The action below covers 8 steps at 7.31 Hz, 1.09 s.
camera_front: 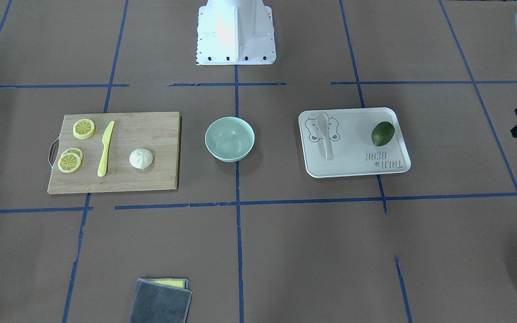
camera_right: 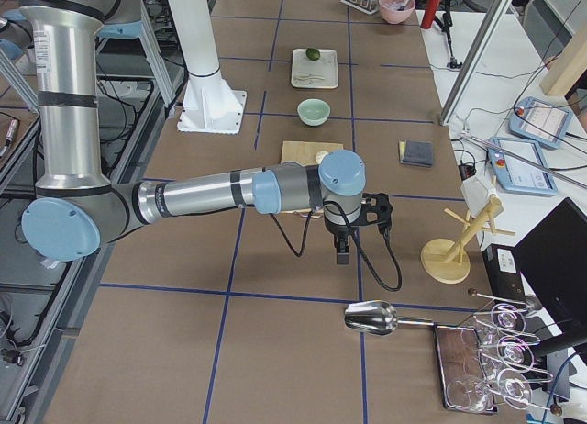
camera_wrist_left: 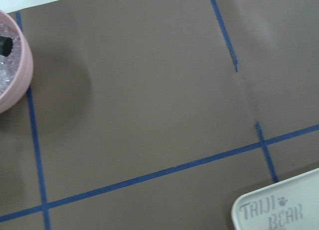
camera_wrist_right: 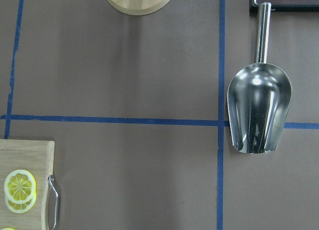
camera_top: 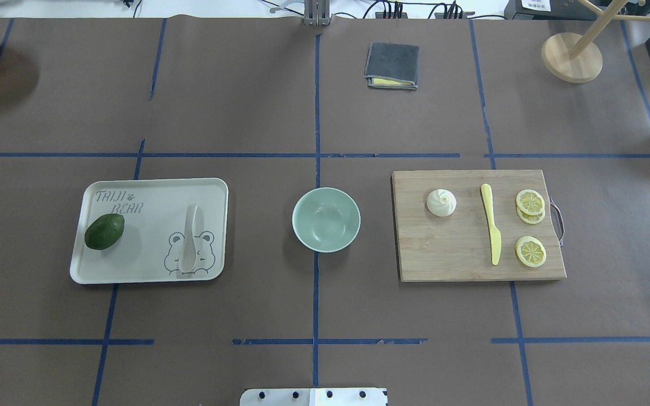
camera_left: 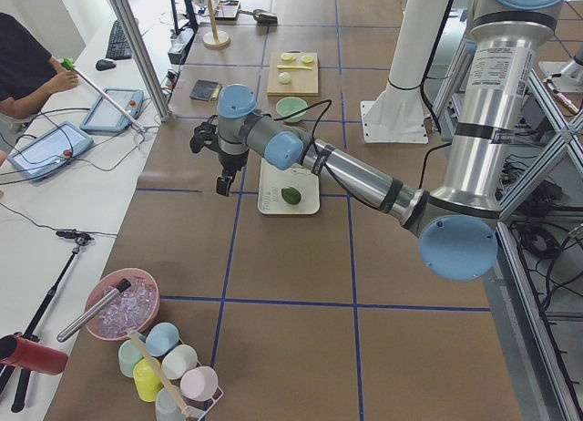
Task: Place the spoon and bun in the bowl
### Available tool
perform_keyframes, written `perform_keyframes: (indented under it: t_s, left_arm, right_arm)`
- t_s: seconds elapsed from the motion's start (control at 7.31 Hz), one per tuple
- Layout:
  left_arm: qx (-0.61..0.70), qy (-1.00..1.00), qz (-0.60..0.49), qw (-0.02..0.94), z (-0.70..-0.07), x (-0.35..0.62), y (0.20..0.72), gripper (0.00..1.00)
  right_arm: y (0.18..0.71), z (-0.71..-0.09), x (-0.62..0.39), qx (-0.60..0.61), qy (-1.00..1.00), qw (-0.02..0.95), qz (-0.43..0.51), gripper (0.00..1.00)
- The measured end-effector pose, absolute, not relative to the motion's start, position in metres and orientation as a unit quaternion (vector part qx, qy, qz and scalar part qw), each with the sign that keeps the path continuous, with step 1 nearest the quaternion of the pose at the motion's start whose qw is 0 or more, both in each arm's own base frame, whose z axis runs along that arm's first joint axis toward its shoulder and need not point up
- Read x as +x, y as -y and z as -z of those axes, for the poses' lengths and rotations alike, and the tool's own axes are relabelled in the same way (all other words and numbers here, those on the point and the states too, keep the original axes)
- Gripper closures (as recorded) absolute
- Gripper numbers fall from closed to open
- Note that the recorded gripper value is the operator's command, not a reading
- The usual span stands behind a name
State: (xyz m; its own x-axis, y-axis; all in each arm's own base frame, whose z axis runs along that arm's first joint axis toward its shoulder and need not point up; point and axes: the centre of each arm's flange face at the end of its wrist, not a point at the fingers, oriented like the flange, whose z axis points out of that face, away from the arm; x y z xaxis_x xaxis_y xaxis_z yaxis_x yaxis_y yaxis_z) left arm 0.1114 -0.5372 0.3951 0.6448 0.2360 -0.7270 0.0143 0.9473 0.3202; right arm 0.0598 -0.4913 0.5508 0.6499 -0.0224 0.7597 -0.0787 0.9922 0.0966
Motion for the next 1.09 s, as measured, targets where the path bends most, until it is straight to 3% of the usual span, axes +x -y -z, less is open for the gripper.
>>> perform_keyframes:
  t_s: [0.41,1.09]
  left_arm:
    - [0.120,-0.431,0.012,0.894,-0.347,0.237,0.505,0.04]
    - [0.084,-0.411,0.100,0.902,-0.358,0.409,0.435,0.17]
  right_arm:
    - [0.496,-0.536,0.039,0.055,0.427,0.903,-0.015,0.00]
    - [0.503,-0.485,-0.024,0.053,0.457,0.885,-0.068,0.00]
